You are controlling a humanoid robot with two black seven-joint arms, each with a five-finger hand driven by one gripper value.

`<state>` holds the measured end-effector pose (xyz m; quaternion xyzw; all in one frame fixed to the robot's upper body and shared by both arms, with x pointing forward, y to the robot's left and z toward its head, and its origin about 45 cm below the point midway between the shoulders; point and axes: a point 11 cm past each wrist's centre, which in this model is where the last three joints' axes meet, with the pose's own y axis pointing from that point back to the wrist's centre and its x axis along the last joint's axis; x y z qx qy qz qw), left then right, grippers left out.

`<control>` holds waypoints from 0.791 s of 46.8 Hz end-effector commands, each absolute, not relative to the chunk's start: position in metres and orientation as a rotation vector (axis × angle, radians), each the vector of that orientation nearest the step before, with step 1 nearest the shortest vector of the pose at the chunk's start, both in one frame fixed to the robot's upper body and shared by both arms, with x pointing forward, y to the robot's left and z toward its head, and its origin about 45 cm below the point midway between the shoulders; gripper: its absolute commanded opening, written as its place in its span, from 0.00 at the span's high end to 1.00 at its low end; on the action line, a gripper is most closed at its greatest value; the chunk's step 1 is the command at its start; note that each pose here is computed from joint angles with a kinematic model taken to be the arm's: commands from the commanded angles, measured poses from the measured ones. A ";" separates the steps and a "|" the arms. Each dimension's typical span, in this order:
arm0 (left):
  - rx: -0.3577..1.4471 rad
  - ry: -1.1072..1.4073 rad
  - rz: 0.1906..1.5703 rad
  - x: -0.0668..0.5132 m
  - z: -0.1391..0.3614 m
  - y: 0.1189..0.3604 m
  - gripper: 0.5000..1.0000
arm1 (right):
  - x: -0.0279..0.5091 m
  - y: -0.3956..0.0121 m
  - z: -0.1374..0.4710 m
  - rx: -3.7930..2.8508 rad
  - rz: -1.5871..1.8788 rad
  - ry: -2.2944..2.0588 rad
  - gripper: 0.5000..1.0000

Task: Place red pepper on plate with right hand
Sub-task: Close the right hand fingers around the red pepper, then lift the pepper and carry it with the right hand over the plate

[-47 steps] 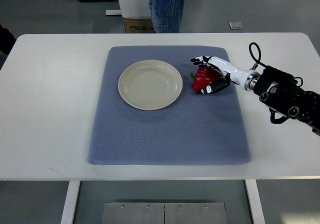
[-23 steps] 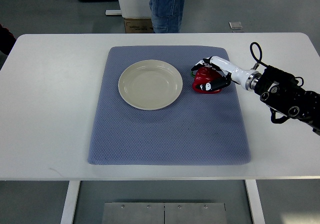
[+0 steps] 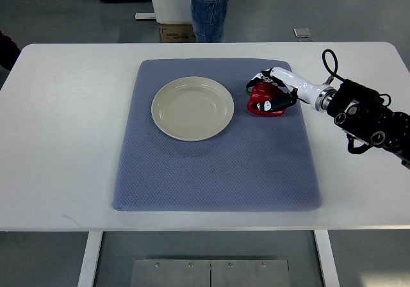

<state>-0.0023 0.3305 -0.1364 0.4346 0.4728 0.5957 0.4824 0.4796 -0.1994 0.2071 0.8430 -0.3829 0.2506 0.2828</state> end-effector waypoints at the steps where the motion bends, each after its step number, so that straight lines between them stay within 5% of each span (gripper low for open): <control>1: 1.059 1.152 1.454 -0.002 -0.136 0.331 0.00 | 0.483 -0.197 0.213 2.258 0.678 -1.029 1.00; 37: 1.060 1.153 1.451 -0.002 -0.136 0.330 0.00 | 0.480 -0.089 0.246 2.398 0.747 -0.916 1.00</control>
